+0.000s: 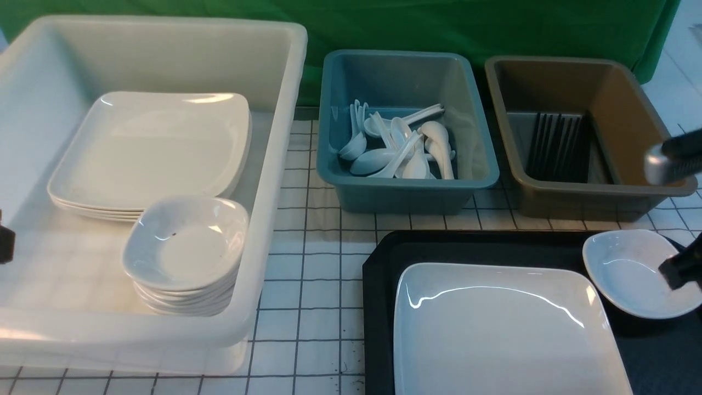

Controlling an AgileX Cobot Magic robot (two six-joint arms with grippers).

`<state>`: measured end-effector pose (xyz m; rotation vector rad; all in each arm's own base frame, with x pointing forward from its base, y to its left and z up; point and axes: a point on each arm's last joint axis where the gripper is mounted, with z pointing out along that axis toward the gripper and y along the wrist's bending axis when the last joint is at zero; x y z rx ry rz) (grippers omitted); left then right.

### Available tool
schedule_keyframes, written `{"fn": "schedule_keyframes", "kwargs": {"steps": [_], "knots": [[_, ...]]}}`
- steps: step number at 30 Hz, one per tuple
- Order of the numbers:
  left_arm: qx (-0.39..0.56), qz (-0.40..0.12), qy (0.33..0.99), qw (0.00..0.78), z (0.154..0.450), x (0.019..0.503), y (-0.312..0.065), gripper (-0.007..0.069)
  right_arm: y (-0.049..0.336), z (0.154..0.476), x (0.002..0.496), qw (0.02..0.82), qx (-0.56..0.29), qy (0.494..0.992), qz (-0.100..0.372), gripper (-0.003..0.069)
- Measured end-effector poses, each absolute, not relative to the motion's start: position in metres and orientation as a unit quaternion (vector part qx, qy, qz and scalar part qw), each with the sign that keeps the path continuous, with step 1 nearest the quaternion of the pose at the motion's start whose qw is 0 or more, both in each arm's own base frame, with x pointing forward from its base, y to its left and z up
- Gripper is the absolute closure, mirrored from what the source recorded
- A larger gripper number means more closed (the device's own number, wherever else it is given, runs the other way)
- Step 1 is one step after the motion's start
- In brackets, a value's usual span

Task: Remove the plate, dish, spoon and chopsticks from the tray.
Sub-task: Use the right arm to grab a small plate from the dinner plate

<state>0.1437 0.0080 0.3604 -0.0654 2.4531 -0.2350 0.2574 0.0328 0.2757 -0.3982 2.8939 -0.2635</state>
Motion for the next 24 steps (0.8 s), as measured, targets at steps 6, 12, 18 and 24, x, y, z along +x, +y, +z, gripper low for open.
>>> {"fn": "schedule_keyframes", "kwargs": {"steps": [6, 12, 18, 24], "knots": [[-0.018, -0.088, 0.939, 0.333, 0.360, 0.144, 0.008, 0.0621, 0.035, 0.209, 0.267, 0.052, -0.213, 0.972, -0.082, 0.0204], [-0.017, -0.093, 0.938, 0.334, 0.361, 0.144, 0.007, 0.0621, 0.034, 0.180, 0.289, 0.062, -0.265, 0.956, -0.113, 0.0022], [-0.014, -0.099, 0.937, 0.336, 0.361, 0.144, 0.006, 0.0621, 0.032, 0.165, 0.298, 0.051, -0.376, 0.915, -0.139, 0.0070], [-0.014, -0.102, 0.936, 0.336, 0.361, 0.144, 0.005, 0.0621, 0.035, 0.150, 0.306, 0.057, -0.420, 0.895, -0.137, 0.0115]]}}
